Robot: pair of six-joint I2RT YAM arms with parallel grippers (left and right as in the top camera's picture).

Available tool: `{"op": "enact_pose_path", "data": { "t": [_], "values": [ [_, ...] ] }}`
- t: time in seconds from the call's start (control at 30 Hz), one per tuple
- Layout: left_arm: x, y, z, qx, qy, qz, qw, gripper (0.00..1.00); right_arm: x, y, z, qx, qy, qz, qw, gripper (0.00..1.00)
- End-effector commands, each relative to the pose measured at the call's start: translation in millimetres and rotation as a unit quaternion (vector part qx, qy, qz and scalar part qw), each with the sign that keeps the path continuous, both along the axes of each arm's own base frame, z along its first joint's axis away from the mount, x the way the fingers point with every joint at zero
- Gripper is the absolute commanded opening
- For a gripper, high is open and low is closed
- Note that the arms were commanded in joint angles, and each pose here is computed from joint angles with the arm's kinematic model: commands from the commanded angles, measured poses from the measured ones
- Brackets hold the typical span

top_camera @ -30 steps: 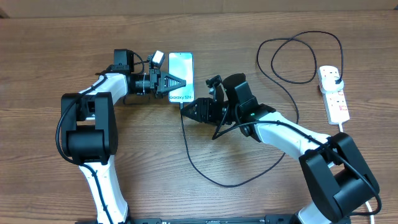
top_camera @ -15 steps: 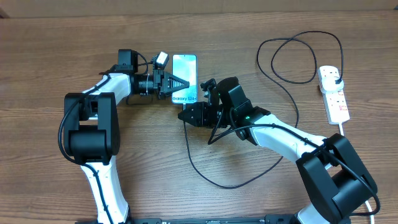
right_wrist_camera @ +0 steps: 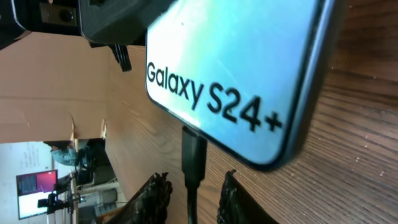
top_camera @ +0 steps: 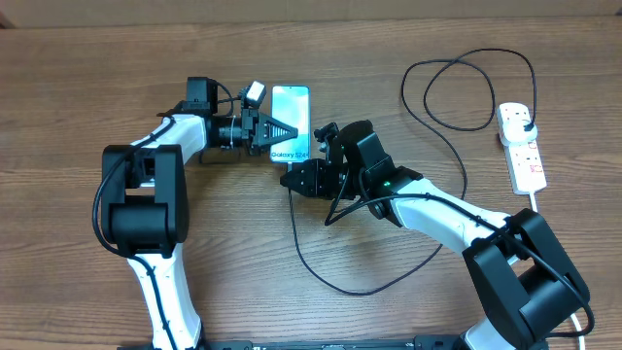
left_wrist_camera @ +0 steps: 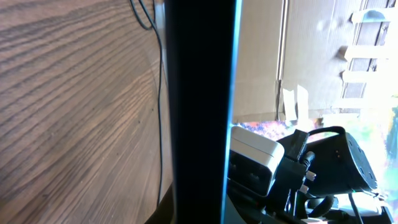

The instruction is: Plug charger to phone and switch on socket

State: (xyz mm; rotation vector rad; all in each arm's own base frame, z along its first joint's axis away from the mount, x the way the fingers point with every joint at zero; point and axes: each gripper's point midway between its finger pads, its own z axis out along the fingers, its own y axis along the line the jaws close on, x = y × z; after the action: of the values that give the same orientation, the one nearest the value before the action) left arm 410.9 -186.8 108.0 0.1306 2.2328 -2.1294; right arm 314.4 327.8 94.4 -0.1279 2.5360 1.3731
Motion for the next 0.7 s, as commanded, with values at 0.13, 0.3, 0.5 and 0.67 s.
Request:
{"op": "enact_pose_path", "data": {
  "t": [0.13, 0.3, 0.5, 0.67],
  "values": [
    [-5.0, -4.5, 29.4, -0.03, -0.023, -0.016, 0.999, 0.04, 2.3, 1.4, 5.1, 0.003, -0.009, -0.001, 1.0, 0.22],
    [-5.0, -4.5, 29.4, -0.03, -0.023, -0.016, 0.999, 0.04, 2.5, 1.3, 5.1, 0.002, -0.01, -0.001, 1.0, 0.14],
    [-5.1, -4.6, 29.4, -0.03, -0.025, -0.016, 0.999, 0.04, 5.0, 0.0, 4.0, -0.002, -0.011, -0.009, 1.0, 0.04],
    [-5.2, -4.9, 29.6, -0.03, -0.026, -0.017, 0.999, 0.04, 5.6, 0.4, 4.9, 0.0, -0.014, -0.009, 1.0, 0.04]
  ]
}}
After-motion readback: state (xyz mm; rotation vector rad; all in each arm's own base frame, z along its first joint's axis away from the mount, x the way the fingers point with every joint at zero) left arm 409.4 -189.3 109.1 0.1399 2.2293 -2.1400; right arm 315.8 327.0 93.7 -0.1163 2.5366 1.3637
